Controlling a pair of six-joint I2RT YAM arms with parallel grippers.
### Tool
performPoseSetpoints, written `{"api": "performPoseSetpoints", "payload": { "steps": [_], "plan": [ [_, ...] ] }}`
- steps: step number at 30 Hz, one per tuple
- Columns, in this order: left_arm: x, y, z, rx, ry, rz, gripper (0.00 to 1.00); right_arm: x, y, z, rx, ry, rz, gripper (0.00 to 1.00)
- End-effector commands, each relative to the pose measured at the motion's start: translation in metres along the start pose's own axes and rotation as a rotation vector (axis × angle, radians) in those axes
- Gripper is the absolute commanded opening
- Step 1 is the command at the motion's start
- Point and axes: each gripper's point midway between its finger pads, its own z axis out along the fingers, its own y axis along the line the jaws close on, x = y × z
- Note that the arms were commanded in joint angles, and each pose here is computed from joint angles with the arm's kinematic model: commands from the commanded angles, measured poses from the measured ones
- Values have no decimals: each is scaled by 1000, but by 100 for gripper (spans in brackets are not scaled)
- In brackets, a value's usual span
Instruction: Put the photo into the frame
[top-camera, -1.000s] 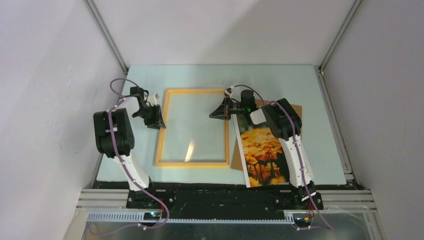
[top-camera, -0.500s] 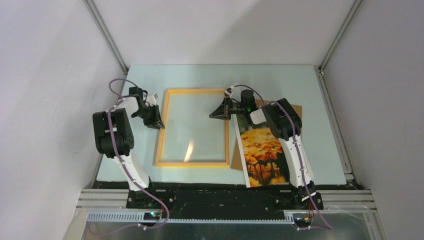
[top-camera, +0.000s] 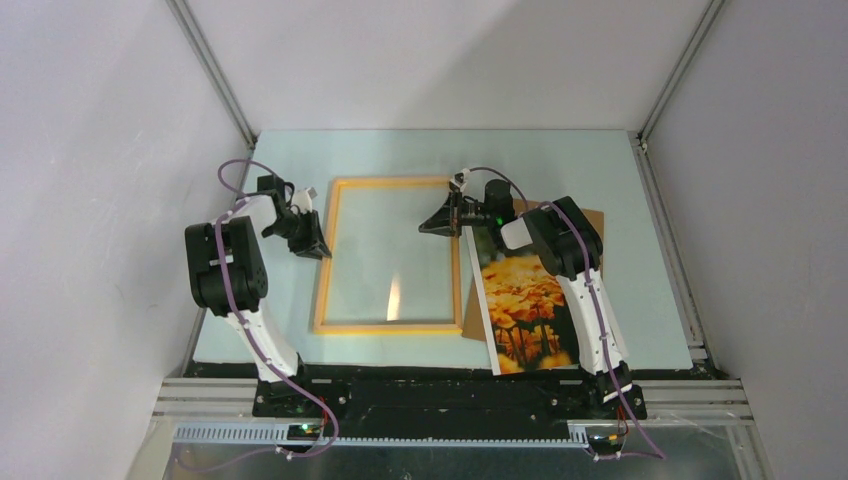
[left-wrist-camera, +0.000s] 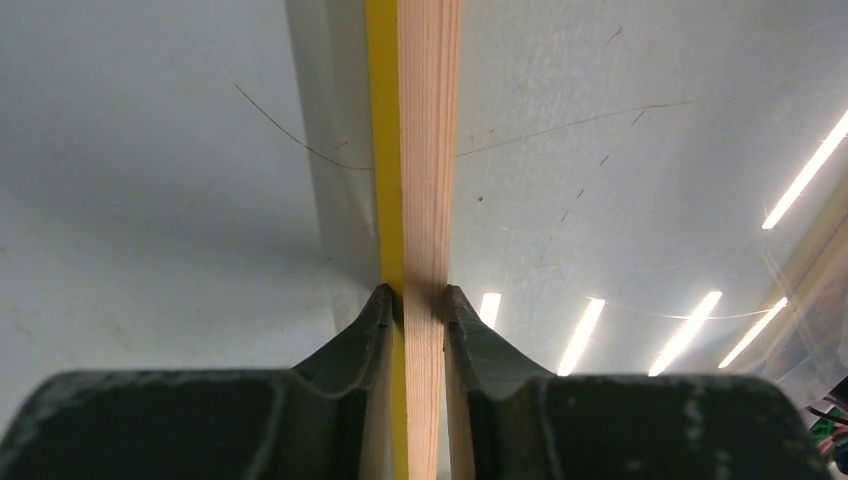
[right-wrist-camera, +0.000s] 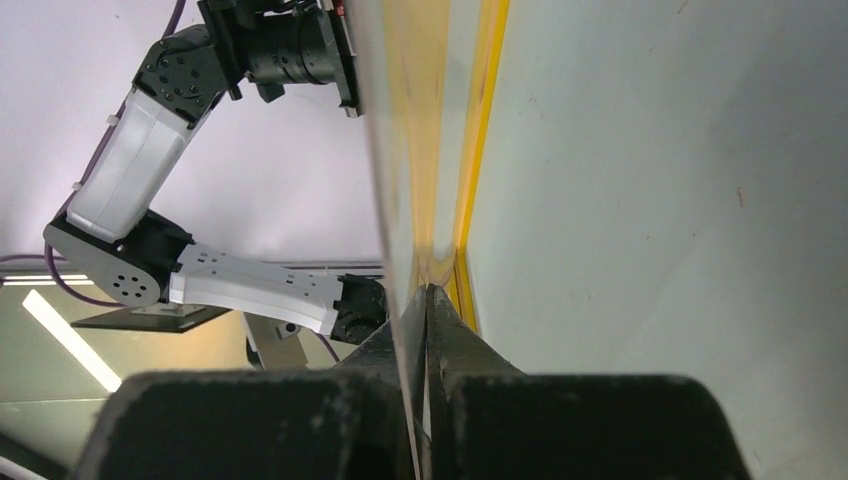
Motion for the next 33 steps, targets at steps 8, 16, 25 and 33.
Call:
{"api": "performPoseSetpoints", "payload": {
  "steps": [8, 16, 25, 33],
  "plan": [
    [-4, -26, -7, 122, -28, 26, 0, 2, 13, 4, -62, 29, -69, 0],
    [-3, -24, -6, 118, -26, 23, 0, 2, 13, 3, -65, 29, -80, 0],
    [-3, -24, -7, 121, -26, 21, 0, -2, 6, 0, -26, 8, -84, 0],
    [-2, -27, -7, 132, -26, 21, 0, -1, -9, 2, 56, -7, -63, 0]
  ]
}}
